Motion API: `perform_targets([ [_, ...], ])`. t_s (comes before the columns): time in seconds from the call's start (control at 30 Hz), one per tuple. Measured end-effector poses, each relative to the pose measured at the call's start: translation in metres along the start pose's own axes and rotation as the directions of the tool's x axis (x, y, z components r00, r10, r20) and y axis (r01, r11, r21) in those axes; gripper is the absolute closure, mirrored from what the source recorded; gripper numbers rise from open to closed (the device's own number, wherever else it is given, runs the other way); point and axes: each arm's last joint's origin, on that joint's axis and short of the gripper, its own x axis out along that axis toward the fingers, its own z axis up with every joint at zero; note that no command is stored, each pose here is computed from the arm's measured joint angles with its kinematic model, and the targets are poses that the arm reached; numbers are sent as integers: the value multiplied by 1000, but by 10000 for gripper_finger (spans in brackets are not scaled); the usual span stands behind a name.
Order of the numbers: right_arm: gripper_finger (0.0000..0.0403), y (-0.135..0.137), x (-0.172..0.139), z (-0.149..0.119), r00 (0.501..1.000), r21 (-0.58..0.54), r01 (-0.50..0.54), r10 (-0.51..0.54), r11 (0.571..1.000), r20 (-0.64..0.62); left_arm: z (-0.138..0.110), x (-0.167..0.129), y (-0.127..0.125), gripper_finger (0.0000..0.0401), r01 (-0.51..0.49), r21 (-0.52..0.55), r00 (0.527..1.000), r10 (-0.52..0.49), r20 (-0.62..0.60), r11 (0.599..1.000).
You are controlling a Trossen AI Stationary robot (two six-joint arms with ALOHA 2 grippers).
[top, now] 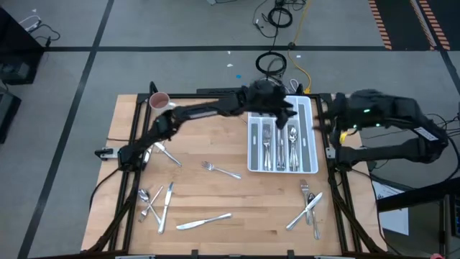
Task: Sort silverware
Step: Put the silver table knife into the silverware tray
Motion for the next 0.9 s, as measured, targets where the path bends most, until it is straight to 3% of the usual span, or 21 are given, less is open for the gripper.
perform_targets([
  [0.17,218,13,25,-4,955,-79,-153,127,985,-266,56,-74,-29,209,-38,175,998,48,-50,984],
  [0.37,221,37,55,-15,899,-151,-323,253,934,-357,102,-163,-60,209,-221,322,972,236,-9,921],
  [0.63,216,74,117,-61,832,-200,-457,338,867,-440,136,-251,-95,209,-380,303,925,353,140,874],
  [0.9,215,108,158,-99,766,-272,-515,293,813,-573,138,-288,-115,209,-452,280,892,427,150,847],
])
